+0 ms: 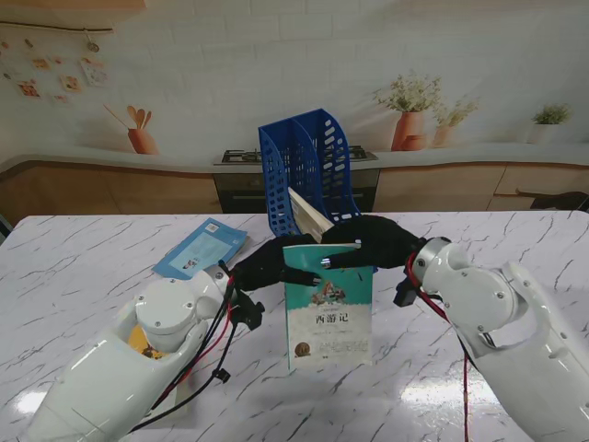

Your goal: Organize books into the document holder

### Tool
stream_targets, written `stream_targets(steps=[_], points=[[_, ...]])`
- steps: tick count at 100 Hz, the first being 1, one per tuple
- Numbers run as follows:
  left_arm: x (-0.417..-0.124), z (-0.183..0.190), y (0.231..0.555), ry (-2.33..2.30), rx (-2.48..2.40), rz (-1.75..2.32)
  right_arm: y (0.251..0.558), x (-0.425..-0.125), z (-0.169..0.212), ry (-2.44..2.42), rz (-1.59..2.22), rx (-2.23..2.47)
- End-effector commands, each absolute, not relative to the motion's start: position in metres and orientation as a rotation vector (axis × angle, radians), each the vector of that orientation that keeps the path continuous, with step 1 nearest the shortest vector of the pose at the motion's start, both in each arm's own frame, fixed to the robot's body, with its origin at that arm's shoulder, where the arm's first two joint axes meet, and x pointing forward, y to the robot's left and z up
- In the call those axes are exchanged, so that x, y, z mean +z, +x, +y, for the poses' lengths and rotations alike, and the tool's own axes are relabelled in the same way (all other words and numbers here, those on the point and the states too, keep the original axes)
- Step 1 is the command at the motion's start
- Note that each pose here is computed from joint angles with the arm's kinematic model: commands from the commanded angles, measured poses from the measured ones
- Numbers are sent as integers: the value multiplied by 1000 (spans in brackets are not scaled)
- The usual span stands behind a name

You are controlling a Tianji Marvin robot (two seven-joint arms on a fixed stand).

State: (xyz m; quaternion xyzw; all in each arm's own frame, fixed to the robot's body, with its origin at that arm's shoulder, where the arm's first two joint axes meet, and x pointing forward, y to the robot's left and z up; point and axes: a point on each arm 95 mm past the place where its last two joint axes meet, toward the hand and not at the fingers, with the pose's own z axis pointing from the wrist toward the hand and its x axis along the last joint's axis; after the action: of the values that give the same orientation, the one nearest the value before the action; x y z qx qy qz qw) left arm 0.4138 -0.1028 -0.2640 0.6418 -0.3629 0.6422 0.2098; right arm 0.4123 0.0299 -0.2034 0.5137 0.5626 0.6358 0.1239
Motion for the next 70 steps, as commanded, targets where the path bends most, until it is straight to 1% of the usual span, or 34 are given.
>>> stream_targets(steps=[1,52,70], points=[[-253,-107,413,1726,1824,-1014,412,-204,31,1499,1663,1856],[-251,-104,419,1732,1825,-1055,416,-202,29,1476,1772,1888],[-251,-105,422,1742,1826,-1040,415,-205,26,1452,1821,1937]])
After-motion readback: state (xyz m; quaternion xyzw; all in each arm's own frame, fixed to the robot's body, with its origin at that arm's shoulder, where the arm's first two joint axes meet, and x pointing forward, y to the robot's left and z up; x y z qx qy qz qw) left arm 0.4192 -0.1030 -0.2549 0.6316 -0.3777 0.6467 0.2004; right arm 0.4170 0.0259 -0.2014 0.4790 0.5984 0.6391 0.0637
